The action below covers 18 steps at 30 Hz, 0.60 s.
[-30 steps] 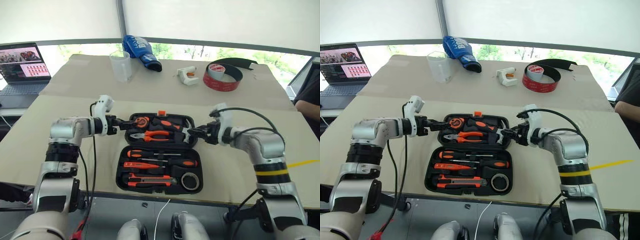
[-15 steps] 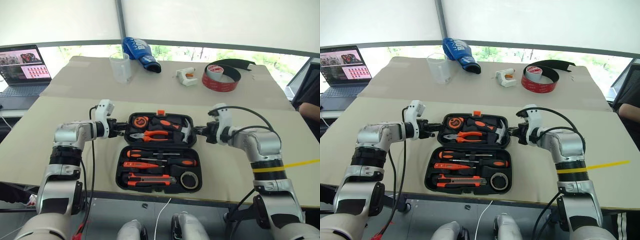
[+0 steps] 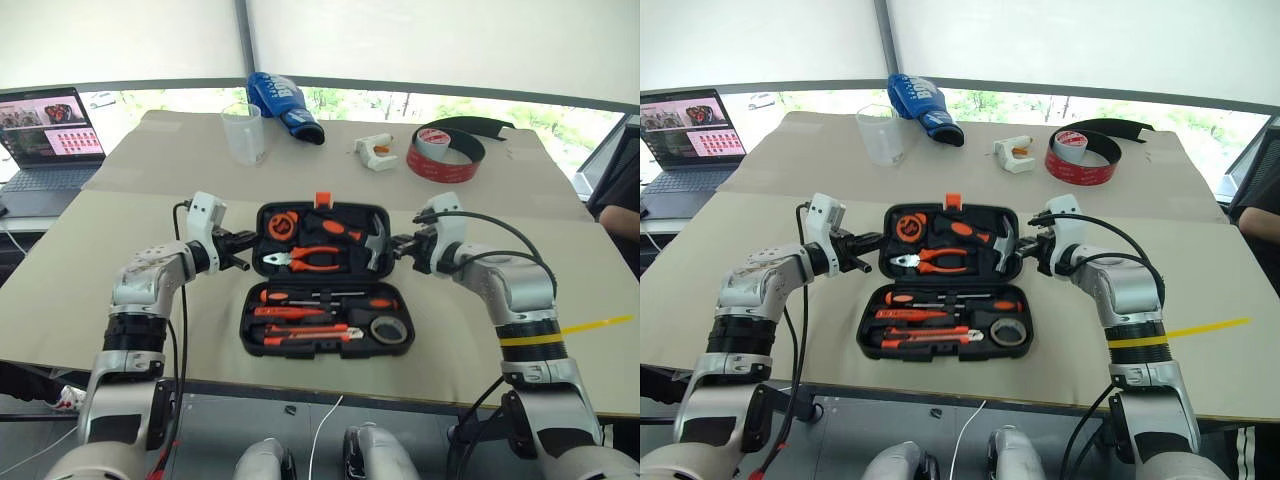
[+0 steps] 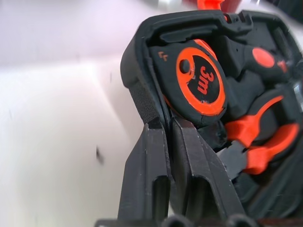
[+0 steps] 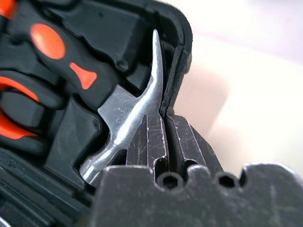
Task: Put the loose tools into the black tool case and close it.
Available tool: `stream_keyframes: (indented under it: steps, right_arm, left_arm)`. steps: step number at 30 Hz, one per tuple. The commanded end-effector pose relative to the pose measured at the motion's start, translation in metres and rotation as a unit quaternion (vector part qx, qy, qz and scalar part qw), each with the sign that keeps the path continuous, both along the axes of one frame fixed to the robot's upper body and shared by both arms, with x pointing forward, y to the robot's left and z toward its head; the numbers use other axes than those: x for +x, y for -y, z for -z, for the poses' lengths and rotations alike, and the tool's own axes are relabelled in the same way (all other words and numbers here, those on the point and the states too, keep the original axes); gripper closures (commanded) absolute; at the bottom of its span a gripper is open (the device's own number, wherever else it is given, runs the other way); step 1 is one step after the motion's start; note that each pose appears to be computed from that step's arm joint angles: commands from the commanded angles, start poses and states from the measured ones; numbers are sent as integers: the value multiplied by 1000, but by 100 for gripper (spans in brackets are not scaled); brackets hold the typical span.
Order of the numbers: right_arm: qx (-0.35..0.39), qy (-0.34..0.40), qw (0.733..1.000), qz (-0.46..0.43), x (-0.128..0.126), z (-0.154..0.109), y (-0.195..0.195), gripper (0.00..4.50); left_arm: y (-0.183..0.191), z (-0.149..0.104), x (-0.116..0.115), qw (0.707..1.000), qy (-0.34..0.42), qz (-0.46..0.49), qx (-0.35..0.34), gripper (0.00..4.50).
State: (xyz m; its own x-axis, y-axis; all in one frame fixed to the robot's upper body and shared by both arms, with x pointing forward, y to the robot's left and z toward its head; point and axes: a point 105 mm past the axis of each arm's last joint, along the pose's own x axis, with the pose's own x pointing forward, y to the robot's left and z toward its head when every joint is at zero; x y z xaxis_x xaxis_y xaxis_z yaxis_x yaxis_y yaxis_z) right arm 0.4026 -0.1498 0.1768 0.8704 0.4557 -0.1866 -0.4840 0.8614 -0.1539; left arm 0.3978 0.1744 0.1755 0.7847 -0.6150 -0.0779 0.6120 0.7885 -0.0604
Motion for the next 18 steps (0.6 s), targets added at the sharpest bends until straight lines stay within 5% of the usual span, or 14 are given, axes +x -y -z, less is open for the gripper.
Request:
stream_keyframes:
  steps: [1, 10, 18]
  right_arm:
    - [-49, 148, 987, -21, -11, -49, -6, 447]
    - [-99, 127, 986, -44, -35, 12, -7, 447]
    - [-83, 128, 987, -47, -53, 17, 0, 447]
  left_arm:
    - [2, -35, -14, 993, 110, 22, 45, 450]
    - [10, -1, -32, 977, 155, 29, 140, 450]
    - [-2, 3, -39, 975, 166, -4, 148, 450]
